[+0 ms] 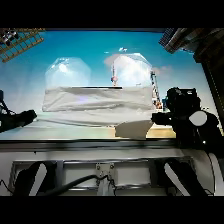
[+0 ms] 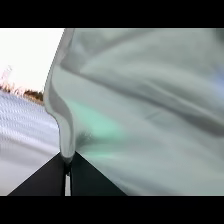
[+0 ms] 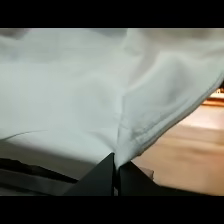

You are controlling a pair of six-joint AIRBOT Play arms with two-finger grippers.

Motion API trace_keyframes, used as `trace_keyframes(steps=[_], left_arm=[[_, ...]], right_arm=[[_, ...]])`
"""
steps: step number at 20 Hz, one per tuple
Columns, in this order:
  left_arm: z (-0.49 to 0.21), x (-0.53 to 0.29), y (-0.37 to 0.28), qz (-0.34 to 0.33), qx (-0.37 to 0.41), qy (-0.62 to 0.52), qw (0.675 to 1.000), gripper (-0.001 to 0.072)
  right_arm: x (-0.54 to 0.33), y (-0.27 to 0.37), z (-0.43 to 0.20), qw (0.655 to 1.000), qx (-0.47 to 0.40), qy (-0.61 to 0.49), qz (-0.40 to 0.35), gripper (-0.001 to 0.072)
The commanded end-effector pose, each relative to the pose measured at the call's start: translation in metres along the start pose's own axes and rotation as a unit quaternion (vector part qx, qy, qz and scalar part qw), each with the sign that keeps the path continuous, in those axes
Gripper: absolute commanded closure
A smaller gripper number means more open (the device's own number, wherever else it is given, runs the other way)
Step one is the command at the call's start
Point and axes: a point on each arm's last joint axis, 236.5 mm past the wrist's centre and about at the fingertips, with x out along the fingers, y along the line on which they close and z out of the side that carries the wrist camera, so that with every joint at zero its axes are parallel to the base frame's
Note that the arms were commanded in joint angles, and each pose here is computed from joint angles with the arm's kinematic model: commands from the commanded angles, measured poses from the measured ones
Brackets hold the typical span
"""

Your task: Fold the clothes and pants, and hang the long-sleeved shirts on hangers.

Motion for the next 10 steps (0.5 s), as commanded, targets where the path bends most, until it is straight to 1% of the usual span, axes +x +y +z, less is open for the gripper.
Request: trace_keyframes(steps=[1,4,7,10], left_arm=[[0.056,0.003,-0.014,-0.022,-0.010,-0.096,0.995,0.0706],[0.086,0.028,-0.019,-0.025,-0.016,-0.099,0.995,0.0707],[0.098,0.072,-0.037,-0.031,0.021,-0.062,0.997,0.0706],[0.108,0.113,-0.045,-0.030,0.029,-0.046,0.998,0.0707]], right_arm=[[0.015,-0.006,0.046,1.000,-0.012,-0.014,-0.005,0.0686],[0.043,-0.011,0.089,1.000,-0.019,0.011,0.001,0.0685],[0.070,-0.017,0.132,1.000,-0.019,0.020,0.007,0.0685],[0.091,-0.023,0.167,1.000,-0.018,0.019,0.008,0.0685]])
